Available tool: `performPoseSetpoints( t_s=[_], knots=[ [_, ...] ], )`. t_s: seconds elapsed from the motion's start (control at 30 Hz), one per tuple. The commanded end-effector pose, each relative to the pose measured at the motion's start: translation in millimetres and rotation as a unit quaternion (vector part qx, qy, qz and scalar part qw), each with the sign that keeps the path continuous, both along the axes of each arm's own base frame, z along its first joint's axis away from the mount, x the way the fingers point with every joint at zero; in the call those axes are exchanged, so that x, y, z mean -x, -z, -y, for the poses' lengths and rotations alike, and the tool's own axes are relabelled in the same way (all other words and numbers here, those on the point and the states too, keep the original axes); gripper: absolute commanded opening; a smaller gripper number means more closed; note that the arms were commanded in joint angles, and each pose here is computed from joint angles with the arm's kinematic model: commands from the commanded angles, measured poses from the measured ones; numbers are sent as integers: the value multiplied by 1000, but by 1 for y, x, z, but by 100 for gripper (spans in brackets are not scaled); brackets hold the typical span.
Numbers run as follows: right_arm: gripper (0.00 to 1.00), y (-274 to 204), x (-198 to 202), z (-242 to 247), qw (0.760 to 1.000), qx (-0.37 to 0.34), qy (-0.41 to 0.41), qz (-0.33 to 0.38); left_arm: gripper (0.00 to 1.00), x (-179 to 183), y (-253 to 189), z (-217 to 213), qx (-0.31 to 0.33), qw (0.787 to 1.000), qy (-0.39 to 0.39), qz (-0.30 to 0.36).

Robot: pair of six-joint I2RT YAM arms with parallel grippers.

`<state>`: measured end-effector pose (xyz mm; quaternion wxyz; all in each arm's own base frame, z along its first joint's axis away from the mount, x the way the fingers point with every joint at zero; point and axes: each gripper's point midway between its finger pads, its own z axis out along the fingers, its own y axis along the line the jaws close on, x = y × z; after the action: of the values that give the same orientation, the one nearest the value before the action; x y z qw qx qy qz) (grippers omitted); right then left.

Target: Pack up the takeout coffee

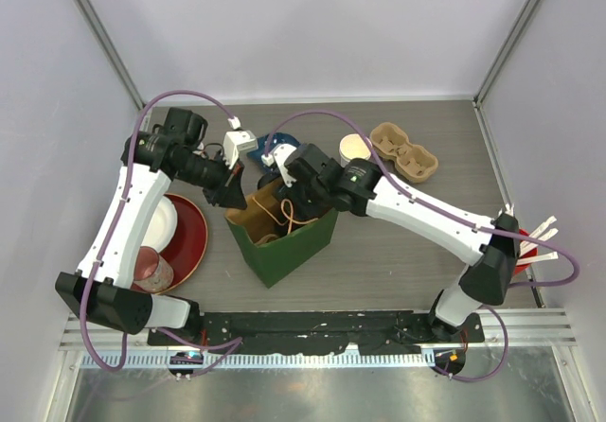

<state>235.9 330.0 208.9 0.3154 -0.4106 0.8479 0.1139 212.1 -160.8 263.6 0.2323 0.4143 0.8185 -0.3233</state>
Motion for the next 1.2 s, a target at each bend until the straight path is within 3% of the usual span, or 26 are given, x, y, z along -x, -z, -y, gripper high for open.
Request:
performPoseSetpoints(
  t_s=[0.0, 0.83, 1.17],
  knots=[
    [62, -46, 0, -13, 996, -85, -11, 41, 0, 47, -5, -9, -18, 996, 11, -89],
    [64, -137, 3, -8, 974, -197, -9, 111, 0, 51, -2, -9, -26, 995, 16, -96],
    [66, -198, 11, 12, 953, -256, -3, 161, 0, 57, 0, -7, -17, 995, 19, -100]
  ],
)
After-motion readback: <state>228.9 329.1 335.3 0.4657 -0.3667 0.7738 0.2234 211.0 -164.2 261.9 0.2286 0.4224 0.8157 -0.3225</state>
